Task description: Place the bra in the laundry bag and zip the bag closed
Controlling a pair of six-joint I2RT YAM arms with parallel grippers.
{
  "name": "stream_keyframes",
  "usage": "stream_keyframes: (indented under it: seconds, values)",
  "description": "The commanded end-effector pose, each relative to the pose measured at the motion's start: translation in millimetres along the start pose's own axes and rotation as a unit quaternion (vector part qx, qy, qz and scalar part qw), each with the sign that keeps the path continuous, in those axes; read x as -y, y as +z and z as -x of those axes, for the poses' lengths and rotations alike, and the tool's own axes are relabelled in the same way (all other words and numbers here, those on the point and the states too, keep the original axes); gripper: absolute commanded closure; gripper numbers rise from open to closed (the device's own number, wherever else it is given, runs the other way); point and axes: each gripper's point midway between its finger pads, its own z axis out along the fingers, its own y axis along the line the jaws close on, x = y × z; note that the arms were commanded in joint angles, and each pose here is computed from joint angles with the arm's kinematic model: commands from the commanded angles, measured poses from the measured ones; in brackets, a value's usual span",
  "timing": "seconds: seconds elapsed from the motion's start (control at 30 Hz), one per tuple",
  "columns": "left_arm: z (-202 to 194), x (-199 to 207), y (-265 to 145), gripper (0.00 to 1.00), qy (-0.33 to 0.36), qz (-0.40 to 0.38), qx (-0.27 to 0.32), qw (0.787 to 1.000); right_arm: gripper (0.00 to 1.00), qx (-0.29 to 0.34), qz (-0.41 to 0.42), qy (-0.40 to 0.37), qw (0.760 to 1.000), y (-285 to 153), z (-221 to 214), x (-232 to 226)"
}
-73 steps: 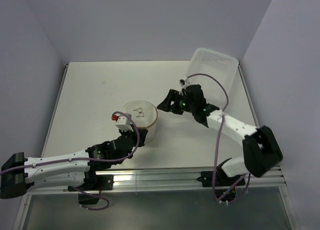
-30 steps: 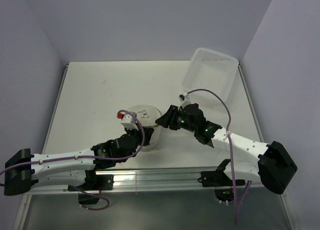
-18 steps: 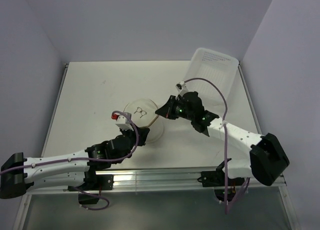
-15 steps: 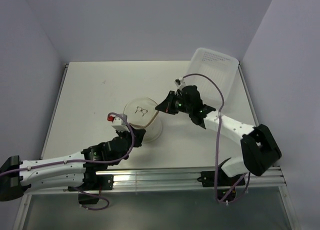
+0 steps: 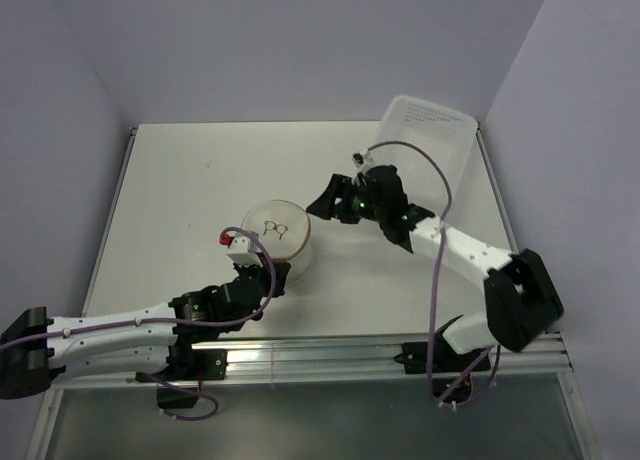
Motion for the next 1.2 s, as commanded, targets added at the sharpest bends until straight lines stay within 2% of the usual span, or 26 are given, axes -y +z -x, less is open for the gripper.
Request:
stream_keyframes:
  seconds: [0.0,0.03,0.2,0.27,0.37,0.47,0.5,0.53,0.6,0.8,0.83,1.0,1.17]
  values:
    - [25.4,39.0,1.7,1.00,-0.033,-0.045,0.028,0.998,0.23,0.055,0.009,0.006,0.998,-31.3,-8.5,-13.9]
    - [25.4,41.1,2.5,1.00,-0.033,-0.048,0.028,0.998,0.19,0.057,0.013,0.010,0.998,-36.8,-14.8,-14.1]
    - [21.4,47.7,5.8,1.00,-0.034,-0.056,0.021,0.998,0.20,0.037,0.036,0.024,0.998,-52.4,-46.0,-19.3]
    - [16.8,50.8,6.1,1.00,-0.035,-0.064,0.013,0.997,0.22,0.022,0.052,0.023,0.998,-49.1,-55.9,-28.8]
    - [13.7,54.1,6.8,1.00,-0.036,-0.070,0.006,0.997,0.33,0.000,0.083,0.029,0.996,-39.5,-61.4,-45.5]
    - [11.2,55.0,7.1,1.00,-0.026,-0.071,-0.001,0.997,0.55,-0.003,0.097,0.028,0.995,-29.1,-58.0,-52.1]
    - [10.1,54.2,7.0,1.00,-0.020,-0.070,-0.003,0.997,0.80,0.002,0.102,0.028,0.994,-27.0,-55.0,-54.3]
    - [9.4,52.1,6.2,1.00,-0.016,-0.067,-0.005,0.998,0.90,-0.003,0.093,0.032,0.995,-20.8,-56.4,-49.1]
    - [8.6,47.1,5.0,1.00,-0.008,-0.061,-0.008,0.998,1.00,0.005,0.081,0.040,0.996,-15.4,-47.1,-41.2]
    - [11.1,9.7,-11.0,1.00,0.002,-0.018,-0.008,1.000,1.00,0.050,0.010,0.048,0.998,-3.0,-0.6,14.5]
    - [11.1,2.7,-13.5,1.00,0.002,-0.008,-0.008,1.000,1.00,0.041,0.001,0.050,0.998,3.0,0.7,24.8]
    - [12.9,-38.1,-29.5,1.00,0.000,0.047,-0.005,0.999,1.00,0.039,-0.007,0.020,0.999,16.2,28.0,27.9]
    - [23.4,-38.8,-34.5,1.00,-0.015,0.039,0.012,0.999,1.00,0.021,0.004,0.009,1.000,21.8,25.6,24.0]
